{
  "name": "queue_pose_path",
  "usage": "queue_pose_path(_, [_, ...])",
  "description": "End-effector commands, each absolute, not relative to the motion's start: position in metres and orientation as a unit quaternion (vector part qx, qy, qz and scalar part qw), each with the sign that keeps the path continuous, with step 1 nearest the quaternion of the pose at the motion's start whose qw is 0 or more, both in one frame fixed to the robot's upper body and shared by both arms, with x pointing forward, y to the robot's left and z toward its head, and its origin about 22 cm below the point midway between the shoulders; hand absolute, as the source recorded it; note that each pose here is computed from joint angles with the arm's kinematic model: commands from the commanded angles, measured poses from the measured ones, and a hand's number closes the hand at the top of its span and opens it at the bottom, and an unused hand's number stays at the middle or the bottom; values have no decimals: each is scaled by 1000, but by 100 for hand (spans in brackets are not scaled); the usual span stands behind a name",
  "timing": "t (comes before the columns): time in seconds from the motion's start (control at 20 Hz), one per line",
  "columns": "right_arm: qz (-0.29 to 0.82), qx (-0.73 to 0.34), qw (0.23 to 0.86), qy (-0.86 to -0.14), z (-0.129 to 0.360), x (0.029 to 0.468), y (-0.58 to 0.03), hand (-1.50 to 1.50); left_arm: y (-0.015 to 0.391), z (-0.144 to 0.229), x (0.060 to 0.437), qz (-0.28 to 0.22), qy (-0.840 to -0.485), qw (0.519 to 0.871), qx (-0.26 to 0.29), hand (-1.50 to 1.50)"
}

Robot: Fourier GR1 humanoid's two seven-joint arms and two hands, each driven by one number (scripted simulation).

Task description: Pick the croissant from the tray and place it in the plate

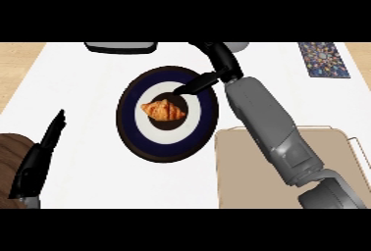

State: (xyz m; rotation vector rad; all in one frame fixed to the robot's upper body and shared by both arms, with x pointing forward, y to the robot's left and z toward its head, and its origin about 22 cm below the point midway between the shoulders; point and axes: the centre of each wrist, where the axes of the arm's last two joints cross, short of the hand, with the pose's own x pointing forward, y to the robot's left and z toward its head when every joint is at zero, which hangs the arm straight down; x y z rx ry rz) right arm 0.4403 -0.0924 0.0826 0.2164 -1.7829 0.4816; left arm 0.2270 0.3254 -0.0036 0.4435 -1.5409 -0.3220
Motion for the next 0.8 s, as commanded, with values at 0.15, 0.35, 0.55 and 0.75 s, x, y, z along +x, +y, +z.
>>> queue_pose_path(0.15, [109,157,598,-778,67,451,-176,-150,318,3,241,-145,-696,676,195,0])
queue_pose_path(0.35, [96,157,585,-790,51,443,-239,-150,316,0,236,-152,-694,678,190,0])
queue_pose_path(0.55, [114,138,562,-807,59,444,-259,-150,323,20,238,-159,-698,671,191,0])
queue_pose_path(0.75, [118,143,563,-805,77,448,-282,-150,314,11,243,-157,-700,671,186,0])
